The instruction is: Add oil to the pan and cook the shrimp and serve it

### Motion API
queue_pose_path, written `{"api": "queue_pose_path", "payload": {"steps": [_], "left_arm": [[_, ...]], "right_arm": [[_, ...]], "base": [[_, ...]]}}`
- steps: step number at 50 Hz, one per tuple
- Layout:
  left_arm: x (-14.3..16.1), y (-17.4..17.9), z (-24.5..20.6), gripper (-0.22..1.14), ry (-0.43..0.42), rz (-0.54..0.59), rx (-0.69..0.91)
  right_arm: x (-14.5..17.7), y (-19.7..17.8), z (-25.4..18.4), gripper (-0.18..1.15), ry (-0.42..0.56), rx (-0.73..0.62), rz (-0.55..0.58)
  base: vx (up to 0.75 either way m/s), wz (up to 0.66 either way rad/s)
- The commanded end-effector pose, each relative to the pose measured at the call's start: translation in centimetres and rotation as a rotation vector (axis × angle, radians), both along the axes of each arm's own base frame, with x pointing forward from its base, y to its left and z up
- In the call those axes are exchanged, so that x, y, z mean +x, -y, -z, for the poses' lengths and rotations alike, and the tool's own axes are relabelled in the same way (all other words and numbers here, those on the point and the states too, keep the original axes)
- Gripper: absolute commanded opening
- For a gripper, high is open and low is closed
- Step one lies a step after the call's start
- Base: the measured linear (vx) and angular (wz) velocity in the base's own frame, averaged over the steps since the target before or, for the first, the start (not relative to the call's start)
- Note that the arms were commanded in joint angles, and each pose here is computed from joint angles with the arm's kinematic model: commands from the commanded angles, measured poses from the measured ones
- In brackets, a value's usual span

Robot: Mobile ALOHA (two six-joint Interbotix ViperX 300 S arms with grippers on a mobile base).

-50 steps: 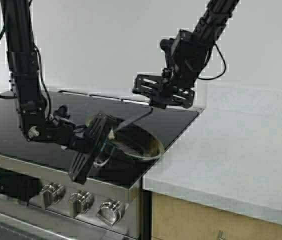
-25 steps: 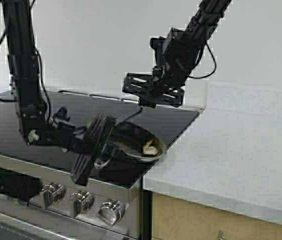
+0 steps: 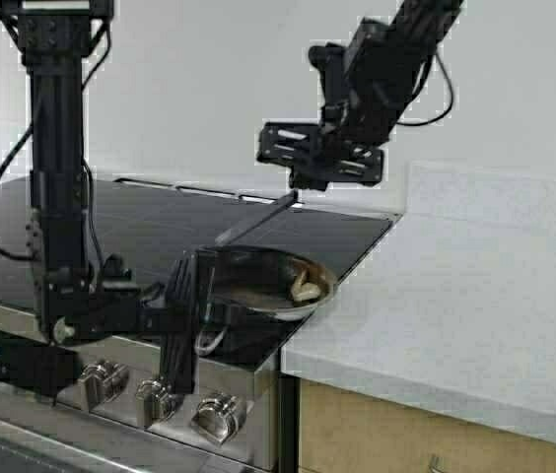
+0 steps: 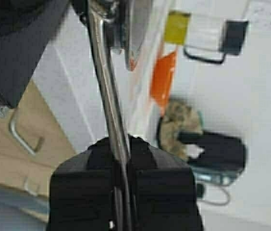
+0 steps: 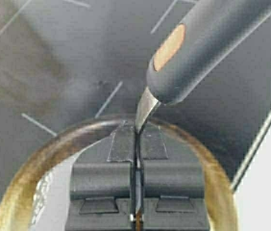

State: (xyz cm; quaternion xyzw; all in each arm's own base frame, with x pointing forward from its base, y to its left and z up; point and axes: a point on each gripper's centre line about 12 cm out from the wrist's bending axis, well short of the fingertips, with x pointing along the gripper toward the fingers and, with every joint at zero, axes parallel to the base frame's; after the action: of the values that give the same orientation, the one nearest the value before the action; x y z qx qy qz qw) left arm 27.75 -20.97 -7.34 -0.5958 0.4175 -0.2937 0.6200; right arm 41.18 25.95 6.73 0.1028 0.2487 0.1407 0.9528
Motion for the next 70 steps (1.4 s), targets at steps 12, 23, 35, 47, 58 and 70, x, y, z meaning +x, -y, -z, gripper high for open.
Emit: {"api": "queue_pose_path", "payload": {"steps": [12,23,35,47,58,70], "left_arm": [[2.5,-1.5,-1.0,0.02,0.058,-0.078,-0.094],[4.6,-1.9,-1.0,0.03,0.038,-0.097,-0.158],[4.7,-2.0,0.3,0.02,-0.038,-0.108,-0.196],[4.3,-2.3,0.4,0.03,-0.041,-0.116,-0.183],[4.0,-2.3,0.2,0.03,-0.029,-0.115,-0.149],[4.1,-2.4,0.3,0.03,-0.021,-0.128,-0.133]], "right_arm": [[-1.1,1.0,-4.4,0.1,0.084,0.036,0.009],[-1.3,1.2,-4.2,0.1,0.081,0.036,0.014],[-1.7,1.6,-3.9,0.1,0.085,0.033,0.025],[-1.7,1.7,-3.9,0.09,0.09,0.032,0.028],[-1.7,1.7,-3.9,0.1,0.089,0.035,0.027],[-1.7,1.7,-3.8,0.1,0.086,0.035,0.029]], "base": [[0.0,0.0],[0.0,0.0],[0.0,0.0],[0.0,0.0],[0.0,0.0],[0.0,0.0]]}}
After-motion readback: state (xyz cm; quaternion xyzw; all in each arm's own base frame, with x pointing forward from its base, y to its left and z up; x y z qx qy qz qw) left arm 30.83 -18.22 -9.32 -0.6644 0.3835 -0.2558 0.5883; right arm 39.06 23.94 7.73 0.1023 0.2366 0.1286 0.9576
